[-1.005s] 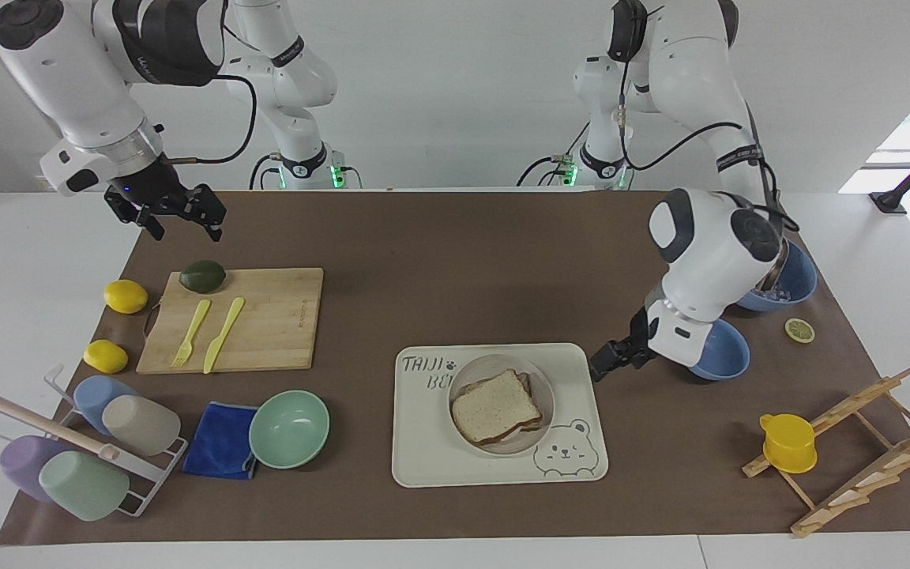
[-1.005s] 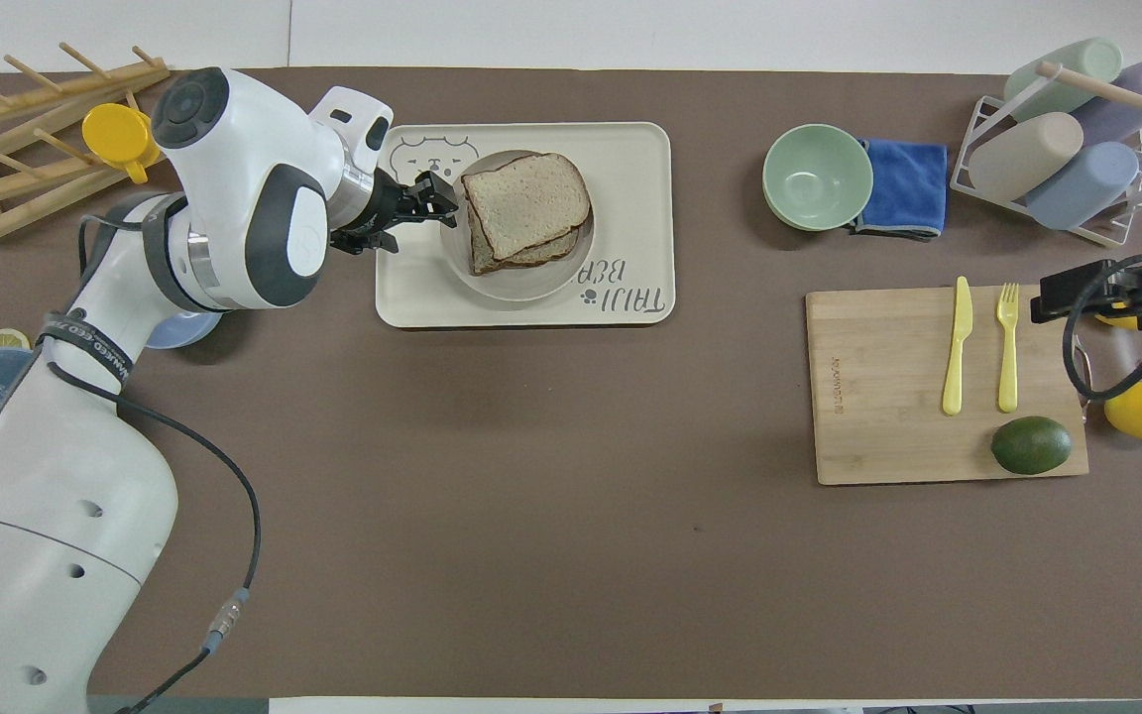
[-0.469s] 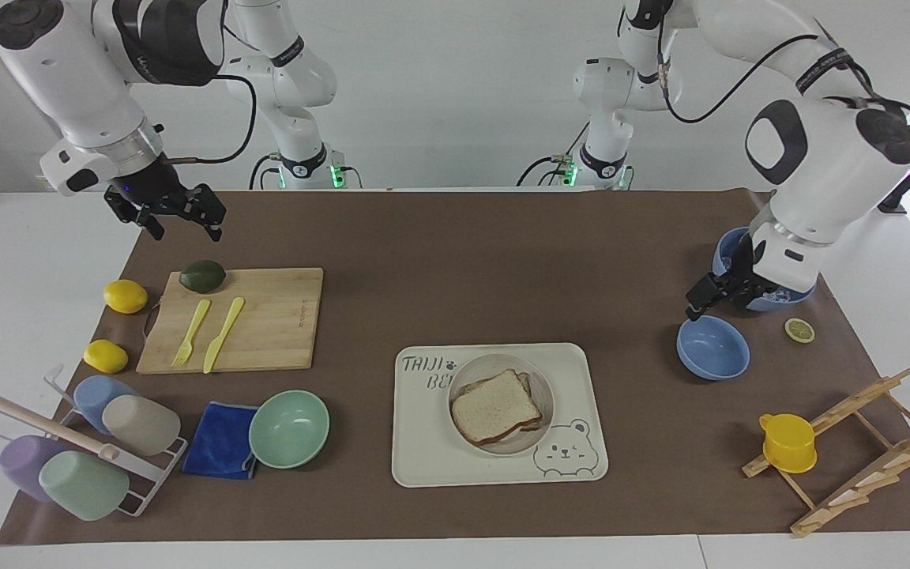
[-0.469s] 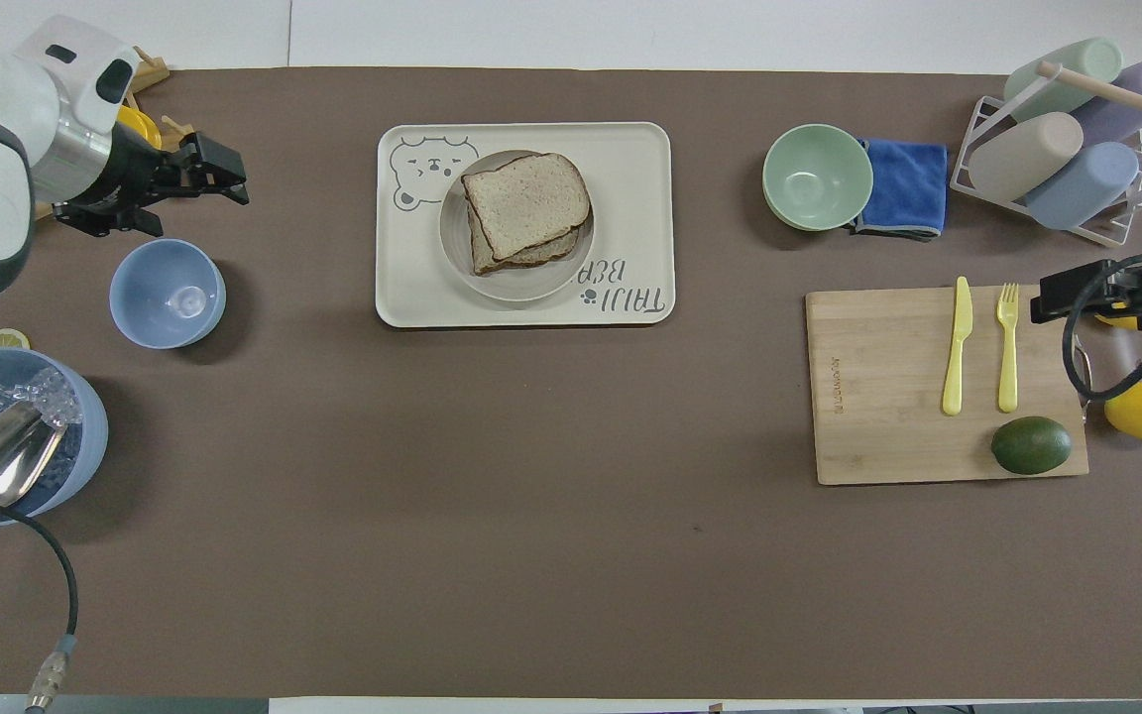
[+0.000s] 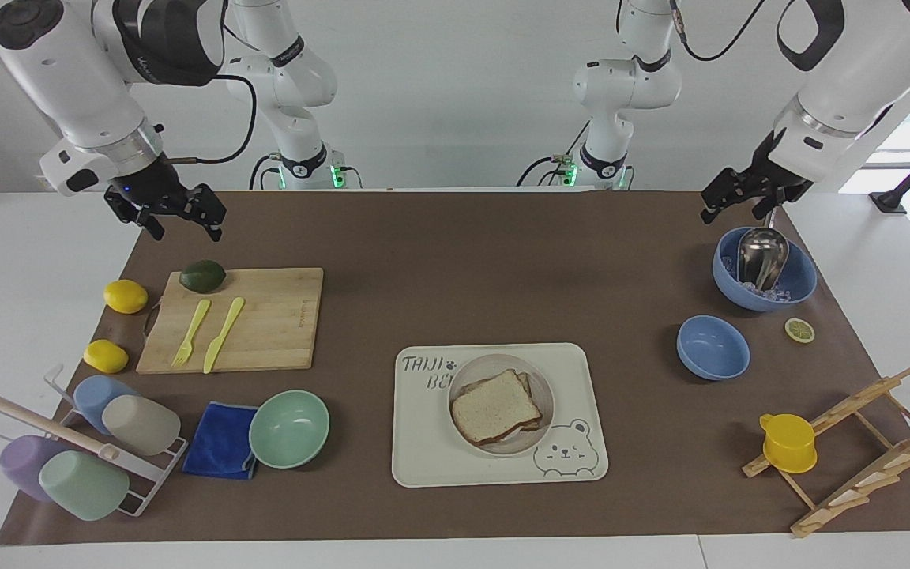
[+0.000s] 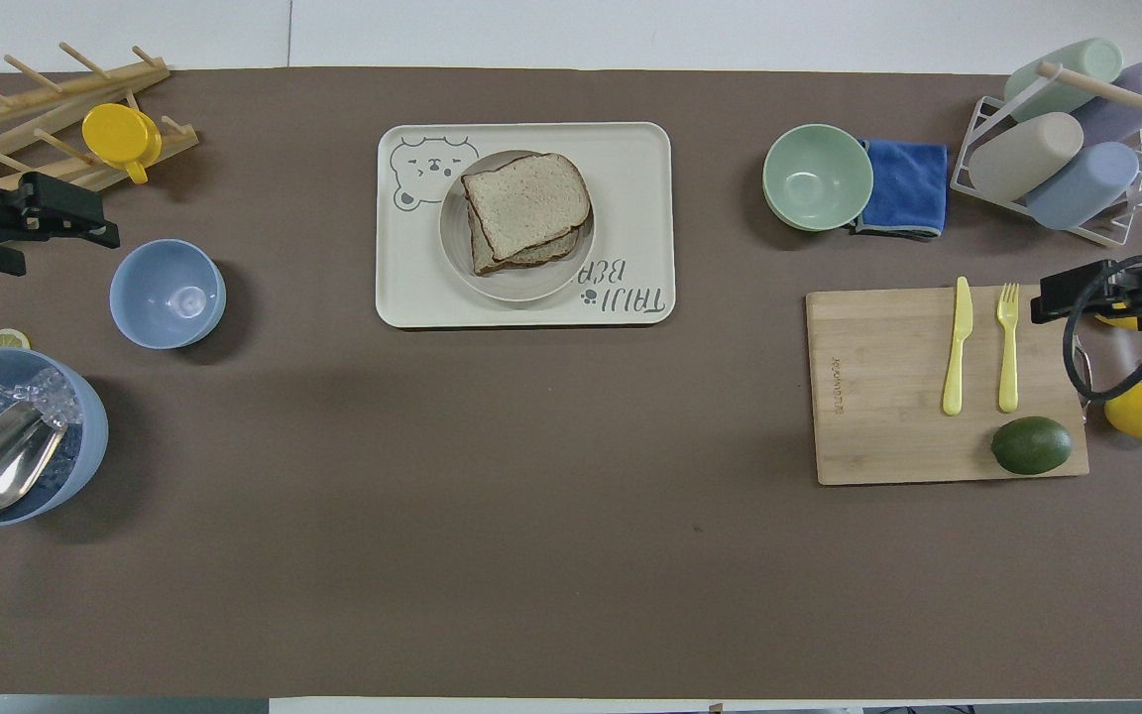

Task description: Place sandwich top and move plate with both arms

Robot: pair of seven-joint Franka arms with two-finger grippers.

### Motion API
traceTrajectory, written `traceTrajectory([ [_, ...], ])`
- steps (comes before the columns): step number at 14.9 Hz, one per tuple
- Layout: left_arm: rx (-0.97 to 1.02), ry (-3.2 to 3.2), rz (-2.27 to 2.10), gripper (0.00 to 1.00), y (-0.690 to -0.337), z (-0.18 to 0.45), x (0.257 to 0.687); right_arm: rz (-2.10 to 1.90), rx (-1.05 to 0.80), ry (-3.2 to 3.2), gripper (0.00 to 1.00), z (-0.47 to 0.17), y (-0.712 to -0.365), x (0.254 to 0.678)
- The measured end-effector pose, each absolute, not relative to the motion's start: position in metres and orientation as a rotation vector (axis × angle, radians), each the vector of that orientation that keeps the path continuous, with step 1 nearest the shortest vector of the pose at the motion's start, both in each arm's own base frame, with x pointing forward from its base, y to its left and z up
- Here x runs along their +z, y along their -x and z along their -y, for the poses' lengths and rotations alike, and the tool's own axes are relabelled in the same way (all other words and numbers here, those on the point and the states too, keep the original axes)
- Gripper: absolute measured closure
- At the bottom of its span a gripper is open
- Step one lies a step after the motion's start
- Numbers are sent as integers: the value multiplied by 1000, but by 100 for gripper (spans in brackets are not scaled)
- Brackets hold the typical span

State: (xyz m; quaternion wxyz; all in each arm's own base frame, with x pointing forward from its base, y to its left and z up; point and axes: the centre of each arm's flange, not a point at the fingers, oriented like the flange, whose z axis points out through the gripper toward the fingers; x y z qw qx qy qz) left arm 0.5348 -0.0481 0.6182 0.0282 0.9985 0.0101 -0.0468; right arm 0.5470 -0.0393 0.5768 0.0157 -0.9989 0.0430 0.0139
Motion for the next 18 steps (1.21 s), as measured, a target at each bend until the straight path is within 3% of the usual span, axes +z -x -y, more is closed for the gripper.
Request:
traceTrajectory([
  [6,-158,-3087,-10,0,-538,58,571,-134,43,3107,0,39,-547,577],
  [18,-152,-3127,40,0,-538,49,599,-134,43,3107,0,39,-547,577],
])
